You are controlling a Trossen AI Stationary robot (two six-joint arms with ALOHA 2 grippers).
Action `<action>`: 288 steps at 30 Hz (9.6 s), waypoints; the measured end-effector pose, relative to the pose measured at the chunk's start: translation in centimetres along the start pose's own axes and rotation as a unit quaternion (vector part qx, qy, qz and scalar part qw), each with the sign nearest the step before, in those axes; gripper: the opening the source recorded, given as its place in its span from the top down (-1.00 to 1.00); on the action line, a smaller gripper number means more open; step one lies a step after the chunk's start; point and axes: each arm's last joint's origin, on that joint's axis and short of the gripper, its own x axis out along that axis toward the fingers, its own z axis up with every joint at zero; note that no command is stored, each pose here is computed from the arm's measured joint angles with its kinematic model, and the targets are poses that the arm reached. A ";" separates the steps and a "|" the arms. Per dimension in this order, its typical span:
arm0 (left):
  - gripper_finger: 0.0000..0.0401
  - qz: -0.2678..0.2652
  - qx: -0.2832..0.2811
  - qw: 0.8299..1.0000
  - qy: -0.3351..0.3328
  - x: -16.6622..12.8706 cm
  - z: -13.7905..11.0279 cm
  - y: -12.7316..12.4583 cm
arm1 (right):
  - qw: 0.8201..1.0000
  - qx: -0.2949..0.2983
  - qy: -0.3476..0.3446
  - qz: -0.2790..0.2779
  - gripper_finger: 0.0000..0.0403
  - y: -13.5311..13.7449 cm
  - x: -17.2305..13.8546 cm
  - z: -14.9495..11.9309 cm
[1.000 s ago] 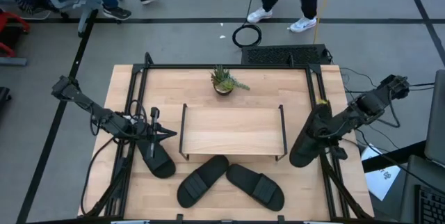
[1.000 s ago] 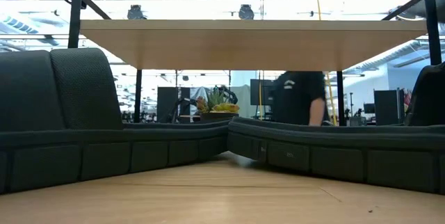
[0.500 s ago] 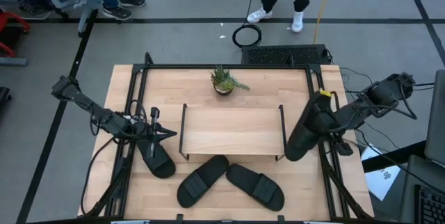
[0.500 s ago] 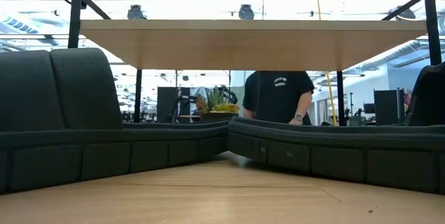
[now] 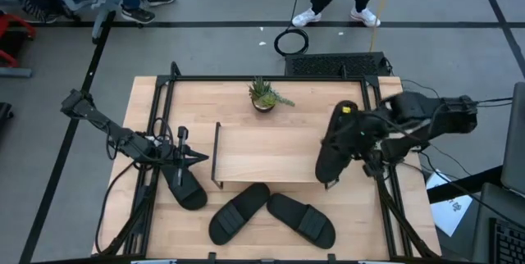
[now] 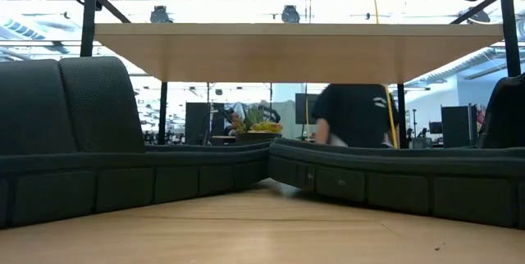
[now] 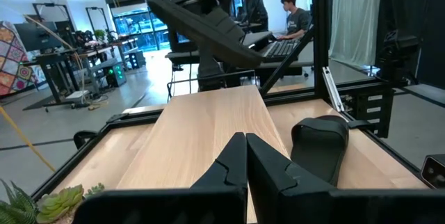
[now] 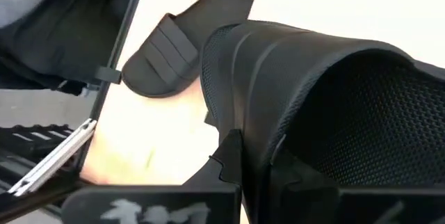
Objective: Pick and place slides into the shelf
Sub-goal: Put the black sandal on the shelf, then adjust the shelf, then put the black sandal on the shelf
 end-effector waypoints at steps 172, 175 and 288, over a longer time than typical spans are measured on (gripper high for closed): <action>0.99 0.001 0.075 0.997 0.022 0.0 -0.5 0.0 | 0.953 0.139 -0.029 -0.269 1.00 -14.9 2.4 -6.0; 0.98 0.001 0.076 0.997 0.026 0.0 -0.5 0.0 | 0.964 0.121 -0.052 -0.229 1.00 -15.1 2.2 -6.2; 0.98 0.036 0.106 0.993 0.044 0.0 -0.1 0.3 | 0.809 -0.107 -0.564 -0.126 1.00 -3.9 12.6 -15.8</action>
